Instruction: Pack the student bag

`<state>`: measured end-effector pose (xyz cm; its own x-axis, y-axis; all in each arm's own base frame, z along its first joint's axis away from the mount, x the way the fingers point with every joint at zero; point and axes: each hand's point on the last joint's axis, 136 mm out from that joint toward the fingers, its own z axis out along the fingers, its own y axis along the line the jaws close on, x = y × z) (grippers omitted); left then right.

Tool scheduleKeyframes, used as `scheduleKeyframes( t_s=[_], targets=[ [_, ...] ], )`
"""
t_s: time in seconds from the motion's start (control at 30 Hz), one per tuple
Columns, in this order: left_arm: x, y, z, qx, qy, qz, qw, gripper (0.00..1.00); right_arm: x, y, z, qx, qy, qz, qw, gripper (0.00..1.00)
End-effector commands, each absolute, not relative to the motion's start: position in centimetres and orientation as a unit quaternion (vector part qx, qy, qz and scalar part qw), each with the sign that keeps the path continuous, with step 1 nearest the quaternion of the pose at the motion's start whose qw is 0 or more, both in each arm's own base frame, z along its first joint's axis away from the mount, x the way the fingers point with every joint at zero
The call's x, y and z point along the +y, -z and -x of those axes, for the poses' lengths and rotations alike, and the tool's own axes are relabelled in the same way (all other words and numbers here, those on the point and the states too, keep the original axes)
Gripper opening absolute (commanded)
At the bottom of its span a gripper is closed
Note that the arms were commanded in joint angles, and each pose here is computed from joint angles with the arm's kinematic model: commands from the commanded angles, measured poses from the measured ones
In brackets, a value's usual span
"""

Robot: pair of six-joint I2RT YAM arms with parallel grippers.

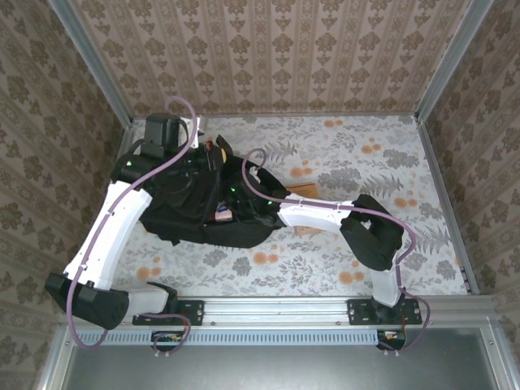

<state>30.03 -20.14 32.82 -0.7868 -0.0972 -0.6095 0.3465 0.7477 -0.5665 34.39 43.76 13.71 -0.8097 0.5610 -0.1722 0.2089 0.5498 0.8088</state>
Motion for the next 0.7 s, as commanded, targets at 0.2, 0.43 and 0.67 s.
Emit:
scheduleKeyframes(
  t_s=[0.2, 0.43, 0.67],
  targets=[
    [-19.7, -36.1, -29.9, 0.850, 0.367, -0.082, 0.369, 0.00, 44.1, -17.0, -34.0, 0.853, -0.435, -0.178, 0.226, 0.70],
    [-18.7, -35.3, -29.5, 0.855, 0.352, -0.077, 0.373, 0.00, 40.8, -20.1, -32.2, 0.896, -0.354, -0.024, 0.269, 0.75],
    [-18.7, -33.0, -29.6, 0.869, 0.342, -0.073, 0.351, 0.00, 33.4, -22.3, -31.4, 0.899, -0.321, 0.023, 0.297, 0.80]
  ],
)
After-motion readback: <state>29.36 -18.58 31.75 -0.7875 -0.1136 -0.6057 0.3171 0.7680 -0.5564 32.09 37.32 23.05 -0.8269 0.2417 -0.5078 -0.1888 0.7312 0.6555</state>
